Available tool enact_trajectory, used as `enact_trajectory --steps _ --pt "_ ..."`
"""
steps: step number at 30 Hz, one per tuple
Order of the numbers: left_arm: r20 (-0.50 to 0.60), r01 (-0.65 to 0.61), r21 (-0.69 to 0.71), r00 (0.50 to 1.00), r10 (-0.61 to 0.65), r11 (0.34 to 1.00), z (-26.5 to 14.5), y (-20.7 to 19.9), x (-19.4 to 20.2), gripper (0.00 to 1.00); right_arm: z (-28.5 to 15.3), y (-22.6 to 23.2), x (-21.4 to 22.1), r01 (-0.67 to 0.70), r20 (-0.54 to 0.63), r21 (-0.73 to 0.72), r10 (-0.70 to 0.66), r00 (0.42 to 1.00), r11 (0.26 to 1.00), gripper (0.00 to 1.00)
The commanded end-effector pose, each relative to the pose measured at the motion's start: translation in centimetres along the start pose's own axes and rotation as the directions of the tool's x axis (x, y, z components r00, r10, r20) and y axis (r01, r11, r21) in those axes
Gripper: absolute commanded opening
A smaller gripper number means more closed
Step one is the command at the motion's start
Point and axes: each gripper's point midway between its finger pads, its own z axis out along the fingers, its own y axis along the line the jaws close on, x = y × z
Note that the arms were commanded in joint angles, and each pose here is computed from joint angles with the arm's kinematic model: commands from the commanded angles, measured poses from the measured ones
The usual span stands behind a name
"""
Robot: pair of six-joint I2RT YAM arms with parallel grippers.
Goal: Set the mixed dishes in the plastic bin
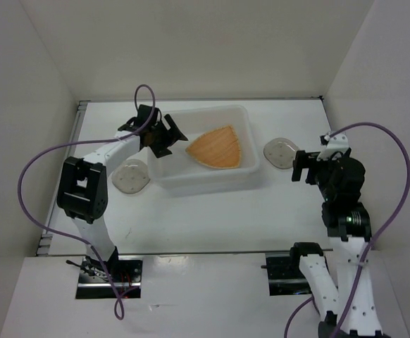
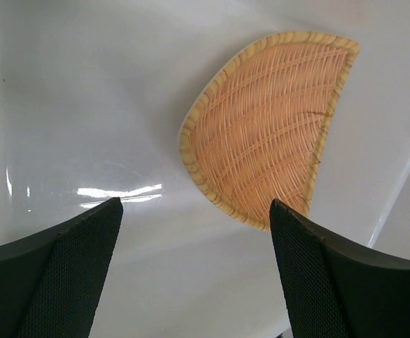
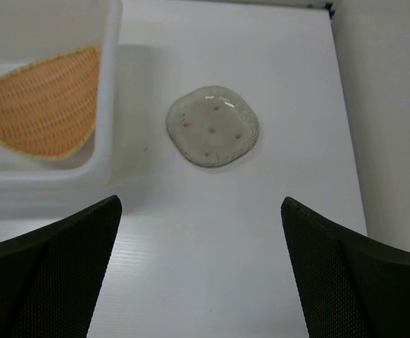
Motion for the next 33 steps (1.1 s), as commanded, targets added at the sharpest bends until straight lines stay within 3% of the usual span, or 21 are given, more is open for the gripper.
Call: enact_trajectory --steps 1,5,8,10,11,13,15,17,18,21,24,26,27,28,29,33 --pt "0.020 -0.033 -0.010 0.999 0.033 0.999 -1.6 0.4 -0.9 0.91 2.3 -0.8 0.0 -0.034 -0.069 0.043 0.037 0.997 0.999 0.98" --pt "0.028 -0.083 0.123 0.996 0.080 0.989 -3.9 -4.0 -2.1 0.94 3.6 0.2 -1.7 -0.051 -0.090 -0.028 0.049 0.995 0.998 0.98" --pt "0.096 -0.219 0.290 0.975 0.200 0.931 -7.2 -10.8 -2.8 0.96 5.6 1.0 -2.8 -0.084 -0.131 -0.077 0.074 0.989 0.993 0.98" --pt "0.172 -0.293 0.326 0.953 0.248 0.899 -10.2 -14.0 -4.2 0.98 7.6 0.4 -3.0 -0.122 -0.182 -0.073 0.107 0.978 0.990 0.98" --pt "0.161 -0.321 0.310 0.945 0.284 0.895 -10.7 -14.5 -3.2 0.99 8.4 0.2 -2.9 -0.135 -0.198 -0.083 0.116 0.973 0.987 0.98" --pt "0.263 -0.418 0.254 0.898 0.353 0.872 -13.8 -15.4 -4.5 0.99 10.6 -0.9 -1.0 -0.180 -0.295 -0.071 0.151 0.943 0.981 0.98" --pt "0.300 -0.486 0.177 0.855 0.424 0.856 -16.5 -14.3 -4.3 0.99 12.9 -2.9 2.4 -0.203 -0.409 0.010 0.190 0.893 0.979 0.98" --pt "0.309 -0.499 0.061 0.833 0.459 0.864 -17.4 -11.4 -4.4 0.99 14.0 -4.5 4.6 -0.213 -0.458 0.081 0.226 0.860 0.974 0.98" --pt "0.352 -0.535 0.036 0.797 0.490 0.844 -19.8 -11.0 -4.4 0.99 14.4 -5.3 5.7 -0.179 -0.479 0.087 0.199 0.855 0.980 0.98" --pt "0.385 -0.531 -0.050 0.771 0.507 0.846 -22.6 -7.1 -3.8 0.99 15.7 -6.2 8.7 -0.177 -0.534 0.103 0.204 0.820 0.979 0.98" --pt "0.419 -0.507 -0.084 0.763 0.492 0.858 -25.3 -4.7 -3.2 0.99 17.4 -7.2 10.4 -0.266 -0.562 0.065 0.255 0.786 0.962 0.98" --pt "0.423 -0.500 -0.079 0.767 0.484 0.862 -26.3 -3.6 -2.1 0.99 18.8 -7.5 13.6 -0.378 -0.648 0.038 0.311 0.695 0.925 0.98" --pt "0.421 -0.486 -0.093 0.772 0.476 0.869 -26.5 -2.9 -1.8 0.99 20.0 -8.4 12.7 -0.389 -0.645 0.015 0.306 0.700 0.921 0.98" --pt "0.416 -0.471 -0.088 0.783 0.462 0.878 -26.6 -2.5 -1.4 0.99 20.5 -8.3 13.5 -0.433 -0.671 -0.009 0.316 0.671 0.901 0.98" --pt "0.428 -0.460 -0.103 0.780 0.456 0.882 -27.1 -1.6 -1.3 0.99 20.9 -8.6 15.5 -0.463 -0.715 0.022 0.337 0.613 0.886 0.98" --pt "0.429 -0.414 -0.081 0.807 0.407 0.907 -27.2 -0.4 0.0 0.99 22.3 -10.6 16.4 -0.406 -0.714 0.032 0.305 0.630 0.913 0.98"
